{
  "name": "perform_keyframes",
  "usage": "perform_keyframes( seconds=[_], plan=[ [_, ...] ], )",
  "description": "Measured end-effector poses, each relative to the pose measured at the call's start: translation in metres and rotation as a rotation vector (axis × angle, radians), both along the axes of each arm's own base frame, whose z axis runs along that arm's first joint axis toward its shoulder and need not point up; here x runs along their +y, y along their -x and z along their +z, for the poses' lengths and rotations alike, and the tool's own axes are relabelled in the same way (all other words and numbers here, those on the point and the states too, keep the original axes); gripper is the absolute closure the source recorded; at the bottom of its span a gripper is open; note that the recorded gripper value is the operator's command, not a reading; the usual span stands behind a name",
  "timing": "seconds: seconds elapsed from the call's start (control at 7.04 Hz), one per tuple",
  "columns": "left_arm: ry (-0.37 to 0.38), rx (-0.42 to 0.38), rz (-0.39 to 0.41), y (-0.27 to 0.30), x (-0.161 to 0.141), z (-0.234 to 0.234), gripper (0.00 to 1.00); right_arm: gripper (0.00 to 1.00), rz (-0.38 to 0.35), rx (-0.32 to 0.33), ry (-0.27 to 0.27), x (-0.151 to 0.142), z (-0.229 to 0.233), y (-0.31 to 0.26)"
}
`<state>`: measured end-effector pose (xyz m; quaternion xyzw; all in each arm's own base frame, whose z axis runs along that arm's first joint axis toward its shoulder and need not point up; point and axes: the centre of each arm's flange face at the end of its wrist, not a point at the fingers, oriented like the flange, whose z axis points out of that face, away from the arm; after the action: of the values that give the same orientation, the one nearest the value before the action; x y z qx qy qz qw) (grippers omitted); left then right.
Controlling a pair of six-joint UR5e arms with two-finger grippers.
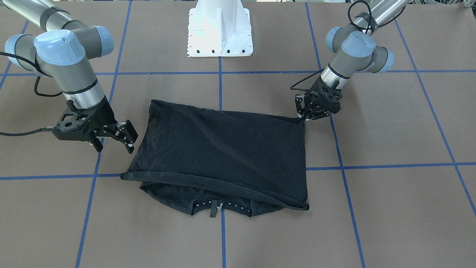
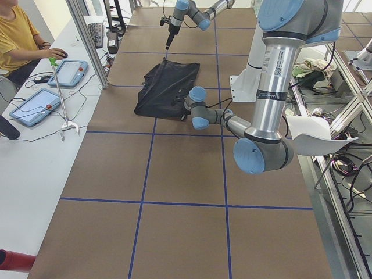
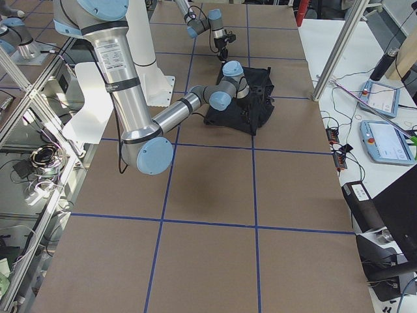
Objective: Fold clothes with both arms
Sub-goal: 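Drag the folded shirt edge with the left gripper toward the left arm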
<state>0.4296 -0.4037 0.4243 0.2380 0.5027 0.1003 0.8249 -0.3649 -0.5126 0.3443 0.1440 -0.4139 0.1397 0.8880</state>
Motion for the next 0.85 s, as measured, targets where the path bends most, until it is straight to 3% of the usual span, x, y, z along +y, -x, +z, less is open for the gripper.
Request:
perform_keyframes(
  seconds=[0.14, 0.43, 0.85],
  plan=[
    [-0.058, -0.035, -0.008, 0.015, -0.016, 0.006, 1.0, 0.0, -0.003, -0.003, -0.002, 0.001, -0.002, 0.002],
    [-0.143, -0.149, -0.069, 0.059, -0.08, 0.039, 1.0, 0.0, -0.01, -0.009, -0.006, 0.003, -0.005, 0.006],
    [-0.181, -0.285, -0.157, 0.069, -0.23, 0.05, 1.0, 0.0, -0.02, -0.027, -0.018, 0.013, -0.016, 0.012]
  ],
)
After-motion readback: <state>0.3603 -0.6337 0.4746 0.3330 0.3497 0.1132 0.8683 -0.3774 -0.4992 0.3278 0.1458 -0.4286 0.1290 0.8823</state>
